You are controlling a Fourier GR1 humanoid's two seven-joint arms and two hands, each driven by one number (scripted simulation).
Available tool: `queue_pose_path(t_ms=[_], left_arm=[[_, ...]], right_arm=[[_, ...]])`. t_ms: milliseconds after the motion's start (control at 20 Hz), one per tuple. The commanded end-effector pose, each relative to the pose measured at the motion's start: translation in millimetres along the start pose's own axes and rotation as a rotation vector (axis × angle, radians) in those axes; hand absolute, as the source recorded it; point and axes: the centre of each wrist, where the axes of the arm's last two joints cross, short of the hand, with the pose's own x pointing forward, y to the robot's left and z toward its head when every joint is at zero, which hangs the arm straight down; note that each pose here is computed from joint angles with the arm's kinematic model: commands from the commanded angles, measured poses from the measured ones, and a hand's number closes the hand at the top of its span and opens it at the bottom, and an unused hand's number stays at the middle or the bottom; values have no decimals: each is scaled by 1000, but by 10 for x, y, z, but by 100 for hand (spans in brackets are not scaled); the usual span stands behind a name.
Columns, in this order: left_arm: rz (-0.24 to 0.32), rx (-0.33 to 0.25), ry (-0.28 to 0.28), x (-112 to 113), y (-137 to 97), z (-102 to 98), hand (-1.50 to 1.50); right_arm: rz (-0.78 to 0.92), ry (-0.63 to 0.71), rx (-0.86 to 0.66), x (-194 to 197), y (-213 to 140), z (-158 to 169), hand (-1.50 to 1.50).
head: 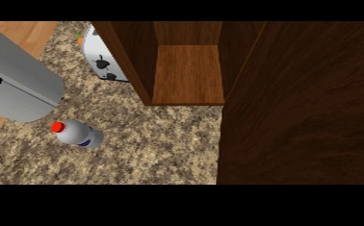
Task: Pick up the bottled water, place it into the cabinet and close the cabinet
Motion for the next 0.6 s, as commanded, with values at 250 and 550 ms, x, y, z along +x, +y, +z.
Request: queue_pose_path(t_ms=[250,550], left_arm=[[-89,33,118,34,186,414,-150],[-61,73,185,-284,352,315,-150]], right_arm=[[-18,-10,-6,317,245,262,-150],[-16,-11,-3,485,188,404,-150]])
